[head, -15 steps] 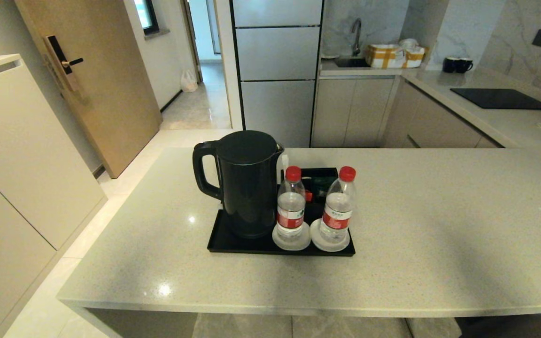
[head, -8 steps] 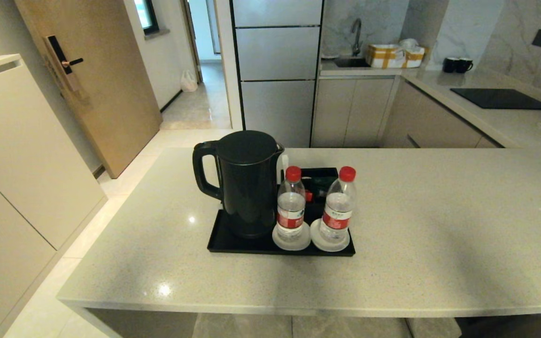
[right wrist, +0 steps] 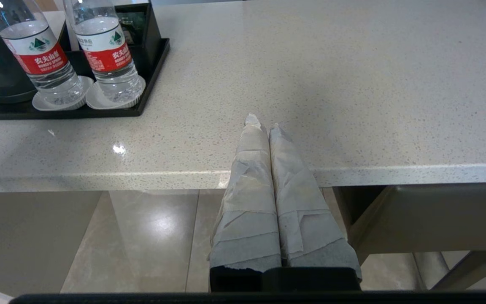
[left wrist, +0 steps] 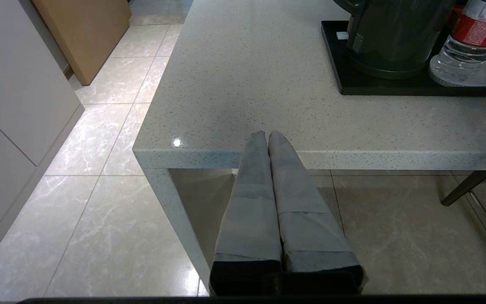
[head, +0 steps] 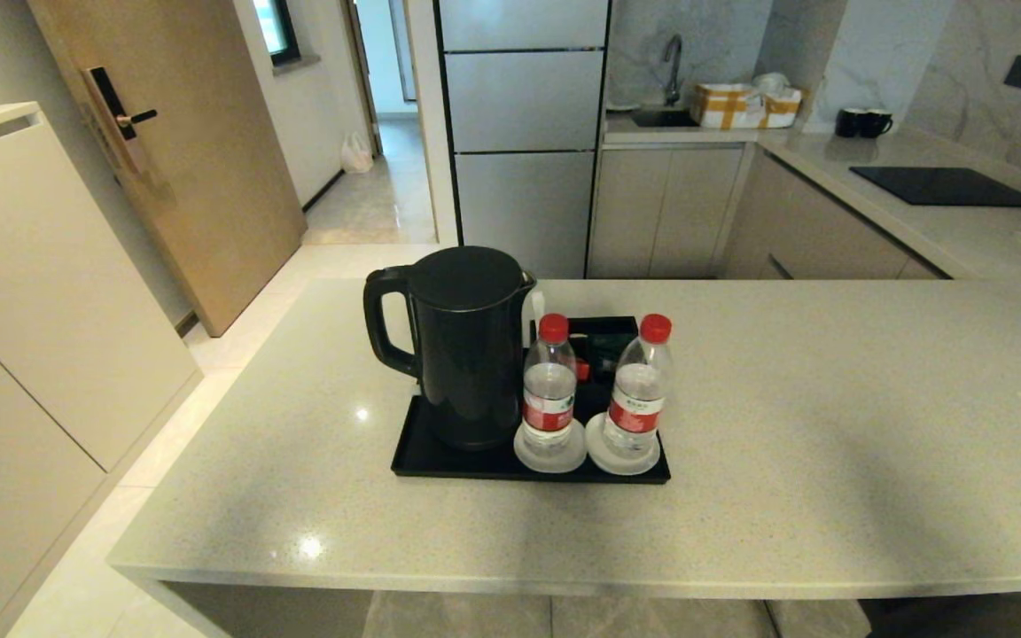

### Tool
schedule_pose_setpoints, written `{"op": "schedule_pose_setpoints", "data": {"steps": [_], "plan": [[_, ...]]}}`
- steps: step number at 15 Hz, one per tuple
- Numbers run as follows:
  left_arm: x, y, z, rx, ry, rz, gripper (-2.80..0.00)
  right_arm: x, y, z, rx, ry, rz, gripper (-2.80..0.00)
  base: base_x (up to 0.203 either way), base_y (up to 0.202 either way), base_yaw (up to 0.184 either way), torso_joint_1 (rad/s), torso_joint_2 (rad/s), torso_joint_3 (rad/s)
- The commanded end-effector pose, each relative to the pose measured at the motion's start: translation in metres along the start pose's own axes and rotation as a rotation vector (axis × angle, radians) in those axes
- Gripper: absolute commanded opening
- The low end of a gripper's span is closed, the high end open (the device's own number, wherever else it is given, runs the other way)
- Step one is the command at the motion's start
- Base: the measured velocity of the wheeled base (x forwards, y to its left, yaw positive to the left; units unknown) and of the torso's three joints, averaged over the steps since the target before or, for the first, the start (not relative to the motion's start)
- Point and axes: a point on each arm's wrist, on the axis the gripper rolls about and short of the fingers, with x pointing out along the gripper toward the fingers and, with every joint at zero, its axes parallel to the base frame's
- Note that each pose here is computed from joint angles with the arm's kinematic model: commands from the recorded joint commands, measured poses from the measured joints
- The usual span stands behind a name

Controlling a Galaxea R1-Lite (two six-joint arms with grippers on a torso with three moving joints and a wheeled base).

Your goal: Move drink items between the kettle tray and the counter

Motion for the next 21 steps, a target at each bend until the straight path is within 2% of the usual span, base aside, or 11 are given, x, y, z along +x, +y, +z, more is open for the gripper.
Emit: {"op": "schedule_pose_setpoints", "data": {"steps": [1,21], "plan": [[0.0001,0.0,0.0001,0.0,0.001,0.0,-2.8,0.0,0.0,0.0,0.0,0.0,-0.001,-2.8,0.0,0.0,0.0,0.0,0.0,0.0],[0.0001,0.0,0.0001,0.0,0.001,0.0,-2.8,0.0,0.0,0.0,0.0,0.0,-0.001,-2.8,0.0,0.0,0.0,0.0,0.0,0.0]]}}
